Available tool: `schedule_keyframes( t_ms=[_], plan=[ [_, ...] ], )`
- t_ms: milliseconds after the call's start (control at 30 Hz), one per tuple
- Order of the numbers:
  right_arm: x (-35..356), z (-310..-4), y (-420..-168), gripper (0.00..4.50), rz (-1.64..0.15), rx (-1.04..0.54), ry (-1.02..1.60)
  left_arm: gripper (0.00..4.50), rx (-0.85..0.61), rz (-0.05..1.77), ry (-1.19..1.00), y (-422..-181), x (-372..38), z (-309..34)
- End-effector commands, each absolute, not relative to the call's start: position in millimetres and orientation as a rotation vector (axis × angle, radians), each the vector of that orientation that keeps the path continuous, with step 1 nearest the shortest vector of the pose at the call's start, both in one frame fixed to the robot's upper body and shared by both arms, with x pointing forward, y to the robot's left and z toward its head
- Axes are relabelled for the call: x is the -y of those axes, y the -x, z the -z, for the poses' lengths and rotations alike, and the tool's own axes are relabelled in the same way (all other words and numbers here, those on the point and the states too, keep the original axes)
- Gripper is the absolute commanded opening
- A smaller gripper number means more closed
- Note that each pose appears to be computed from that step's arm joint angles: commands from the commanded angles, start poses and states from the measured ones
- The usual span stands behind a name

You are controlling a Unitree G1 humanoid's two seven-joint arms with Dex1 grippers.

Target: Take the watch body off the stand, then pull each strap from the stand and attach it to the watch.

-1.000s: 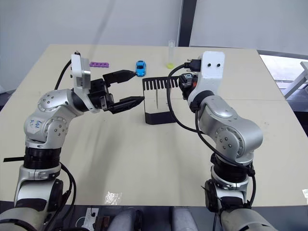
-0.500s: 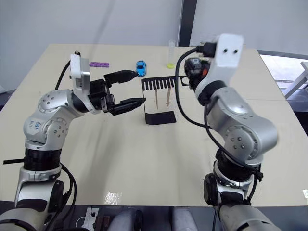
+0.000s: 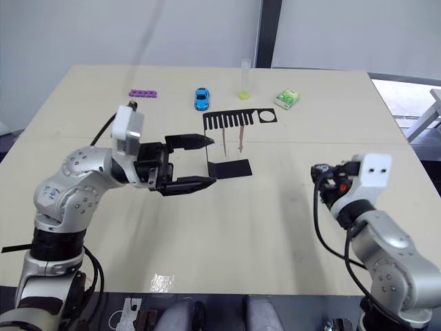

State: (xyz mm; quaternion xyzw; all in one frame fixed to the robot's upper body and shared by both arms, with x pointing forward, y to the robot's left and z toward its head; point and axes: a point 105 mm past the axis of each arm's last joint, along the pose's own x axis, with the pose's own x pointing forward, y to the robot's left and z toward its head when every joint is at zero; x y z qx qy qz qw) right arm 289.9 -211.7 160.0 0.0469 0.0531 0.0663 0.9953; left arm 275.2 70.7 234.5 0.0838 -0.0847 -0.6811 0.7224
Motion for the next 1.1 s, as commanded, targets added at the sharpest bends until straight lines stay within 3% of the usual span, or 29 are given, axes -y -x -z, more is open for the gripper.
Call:
schedule_keyframes(
  t_ms=[33, 267, 600, 800, 900, 1100],
  plan=[
    [202, -156, -297, 1.59, -0.181, -0.044, -0.046, 4.5, 0.2, 1.555, -0.231, -269, -64, -229],
    [204, -119, -315, 1.59, -0.157, -0.062, -0.022, 4.5, 0.201, 1.565, -0.258, -274, -59, -219],
    [206, -109, -321, 1.59, -0.163, -0.062, -0.042, 4.5, 0.21, 1.538, -0.255, -279, -59, -217],
    [214, -115, -318, 4.36, -0.159, -0.058, -0.051, 4.5, 0.203, 1.494, -0.246, -282, -63, -216],
    [222, -125, -307, 4.46, -0.168, -0.052, -0.047, 4.5, 0.194, 1.457, -0.235, -282, -68, -215],
    [232, -152, -257, 4.46, -0.314, -0.045, -0.075, 4.5, 0.16, 1.254, -0.195, -289, -96, -206]
  ],
)
